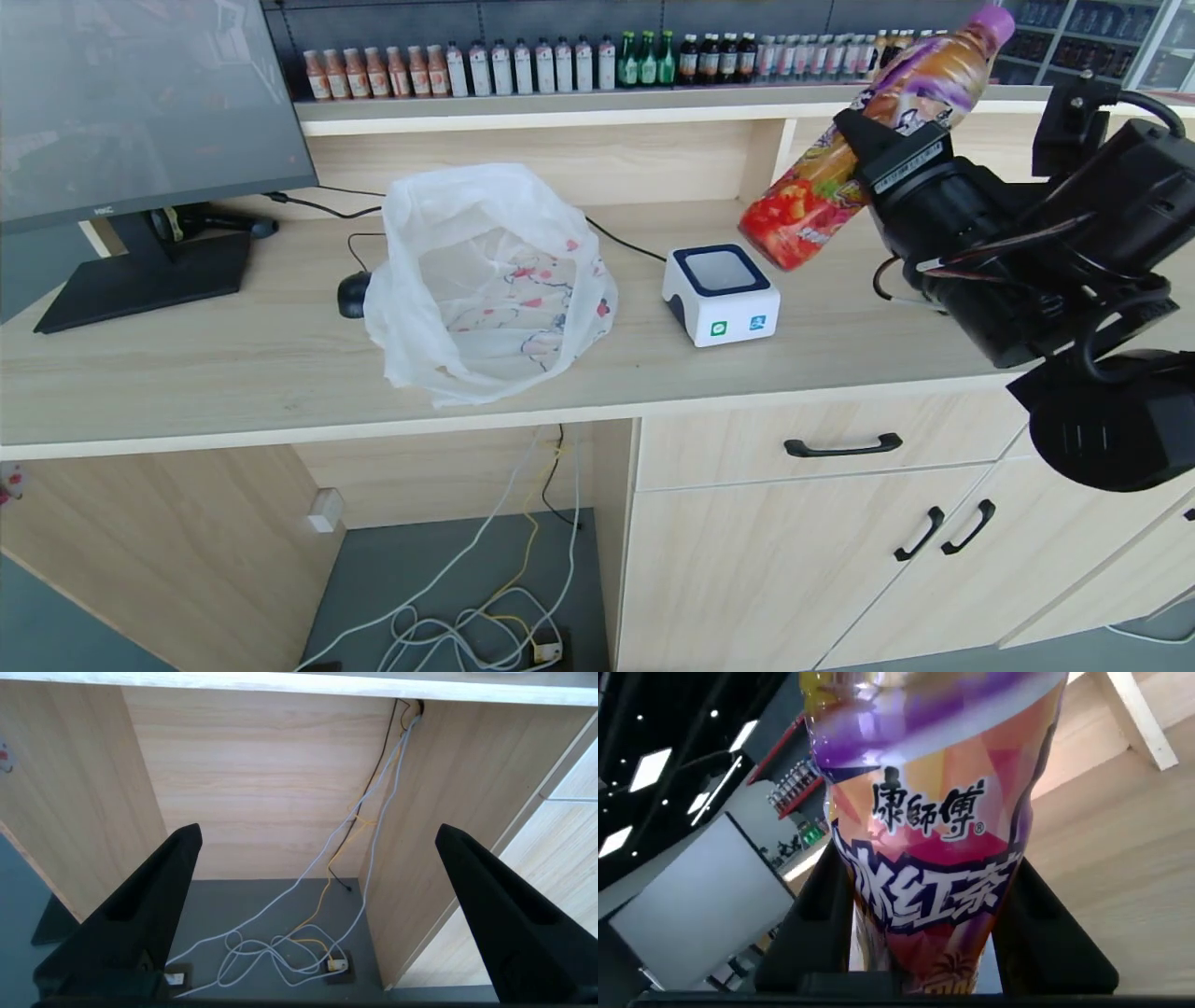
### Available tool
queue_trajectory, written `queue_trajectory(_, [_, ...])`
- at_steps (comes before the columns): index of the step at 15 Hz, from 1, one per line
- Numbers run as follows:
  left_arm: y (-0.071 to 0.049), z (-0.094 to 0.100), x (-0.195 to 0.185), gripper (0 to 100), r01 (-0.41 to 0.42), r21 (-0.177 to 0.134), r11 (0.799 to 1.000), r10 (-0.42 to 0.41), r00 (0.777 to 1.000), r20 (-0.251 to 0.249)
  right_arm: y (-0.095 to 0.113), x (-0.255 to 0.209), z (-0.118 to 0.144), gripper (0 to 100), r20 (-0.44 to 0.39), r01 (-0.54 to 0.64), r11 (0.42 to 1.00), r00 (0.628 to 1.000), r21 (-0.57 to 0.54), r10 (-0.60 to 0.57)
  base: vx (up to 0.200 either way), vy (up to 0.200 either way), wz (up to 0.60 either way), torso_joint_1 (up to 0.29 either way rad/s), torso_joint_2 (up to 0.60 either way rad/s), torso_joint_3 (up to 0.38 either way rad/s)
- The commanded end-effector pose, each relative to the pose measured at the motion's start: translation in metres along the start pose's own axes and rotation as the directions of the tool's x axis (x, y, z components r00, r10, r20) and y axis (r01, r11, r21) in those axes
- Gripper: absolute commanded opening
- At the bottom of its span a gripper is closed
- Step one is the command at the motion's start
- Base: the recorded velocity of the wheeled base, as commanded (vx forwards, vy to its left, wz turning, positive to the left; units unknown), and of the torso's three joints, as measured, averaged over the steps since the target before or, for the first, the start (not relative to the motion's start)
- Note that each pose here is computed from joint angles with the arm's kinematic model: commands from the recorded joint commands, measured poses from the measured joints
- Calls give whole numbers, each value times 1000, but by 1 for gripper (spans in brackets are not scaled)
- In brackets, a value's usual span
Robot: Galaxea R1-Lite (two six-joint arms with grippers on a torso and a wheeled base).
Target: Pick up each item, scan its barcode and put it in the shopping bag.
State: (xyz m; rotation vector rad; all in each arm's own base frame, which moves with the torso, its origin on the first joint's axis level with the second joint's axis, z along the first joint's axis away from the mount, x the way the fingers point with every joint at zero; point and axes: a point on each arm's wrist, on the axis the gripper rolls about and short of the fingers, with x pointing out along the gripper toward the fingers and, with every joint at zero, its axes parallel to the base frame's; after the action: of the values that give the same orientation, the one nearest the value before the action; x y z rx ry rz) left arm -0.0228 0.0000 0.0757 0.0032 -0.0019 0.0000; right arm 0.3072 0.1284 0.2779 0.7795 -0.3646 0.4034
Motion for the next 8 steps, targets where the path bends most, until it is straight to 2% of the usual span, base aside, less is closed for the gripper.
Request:
queue_trajectory(1, [0, 0, 0, 100, 0, 0, 1000, 0, 1000, 1, -1, 16, -7, 0, 26, -6, 997, 1000, 76, 4, 0, 0, 0, 0, 0, 0])
queue_trajectory(3, [0, 0, 0, 100, 0, 0, 1000, 0, 1000, 1, 4, 15, -10, 0, 17, -18, 994, 1000, 111, 16, 0, 0, 0, 0, 0, 0])
queue_trajectory(5, [0, 0, 0, 100, 0, 0, 1000, 0, 1000, 1, 24, 17, -17, 0, 10, -70, 986, 998, 152, 69, 0, 0, 0, 0, 0, 0])
queue_trajectory(7, [0, 0, 0, 100, 0, 0, 1000, 0, 1000, 1, 42, 24, -18, 0, 41, -112, 969, 994, 219, 105, 0, 0, 0, 0, 0, 0])
queue_trajectory(8, [0, 0, 0, 100, 0, 0, 1000, 0, 1000, 1, 43, 27, -18, 0, 58, -99, 966, 994, 239, 88, 0, 0, 0, 0, 0, 0])
